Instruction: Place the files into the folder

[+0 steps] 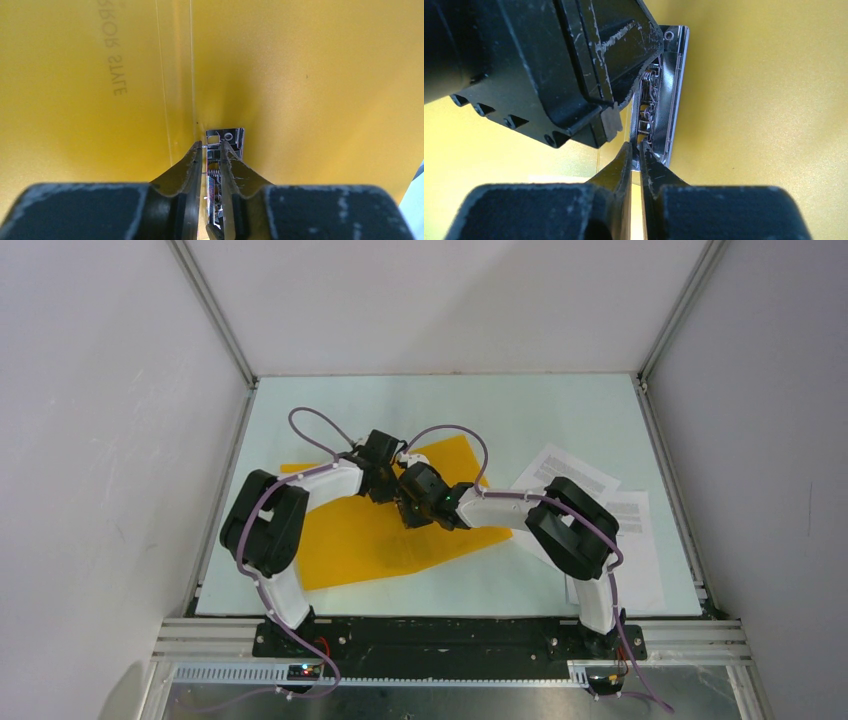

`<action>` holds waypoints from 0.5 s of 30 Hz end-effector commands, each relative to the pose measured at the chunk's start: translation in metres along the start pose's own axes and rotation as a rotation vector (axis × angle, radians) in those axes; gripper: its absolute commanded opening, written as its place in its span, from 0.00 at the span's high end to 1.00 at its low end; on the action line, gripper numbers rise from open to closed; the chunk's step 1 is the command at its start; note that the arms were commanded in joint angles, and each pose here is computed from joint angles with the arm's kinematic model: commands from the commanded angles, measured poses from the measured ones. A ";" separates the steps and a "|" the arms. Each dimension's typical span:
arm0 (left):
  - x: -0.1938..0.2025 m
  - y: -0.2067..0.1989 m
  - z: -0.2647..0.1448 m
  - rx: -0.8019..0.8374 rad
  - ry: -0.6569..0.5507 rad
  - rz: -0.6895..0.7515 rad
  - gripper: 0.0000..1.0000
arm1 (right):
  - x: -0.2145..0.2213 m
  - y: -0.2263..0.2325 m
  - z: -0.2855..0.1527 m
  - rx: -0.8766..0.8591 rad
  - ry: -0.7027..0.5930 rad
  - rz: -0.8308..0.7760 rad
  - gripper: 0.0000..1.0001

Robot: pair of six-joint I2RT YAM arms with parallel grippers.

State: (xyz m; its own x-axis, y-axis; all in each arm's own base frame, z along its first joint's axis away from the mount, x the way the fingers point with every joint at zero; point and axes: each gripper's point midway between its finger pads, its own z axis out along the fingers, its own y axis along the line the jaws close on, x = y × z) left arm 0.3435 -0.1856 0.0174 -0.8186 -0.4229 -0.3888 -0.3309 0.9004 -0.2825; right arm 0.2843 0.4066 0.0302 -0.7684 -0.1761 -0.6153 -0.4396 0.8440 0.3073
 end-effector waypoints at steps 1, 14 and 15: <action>0.028 0.044 0.002 -0.163 0.069 0.039 0.79 | 0.020 -0.045 0.014 0.136 0.043 0.005 0.94; 0.036 0.058 0.017 -0.236 0.091 0.041 0.78 | 0.023 -0.047 0.010 0.184 0.032 -0.045 0.94; 0.037 0.059 0.018 -0.244 0.093 0.040 0.79 | 0.026 -0.045 0.010 0.190 0.036 -0.054 0.94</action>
State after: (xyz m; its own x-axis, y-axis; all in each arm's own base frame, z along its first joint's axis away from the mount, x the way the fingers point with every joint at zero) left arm 0.3450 -0.1845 0.0158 -0.8156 -0.4270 -0.3905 -0.3415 0.9000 -0.2709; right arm 0.2855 0.4066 0.0305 -0.7655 -0.1727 -0.6199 -0.4386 0.8449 0.3062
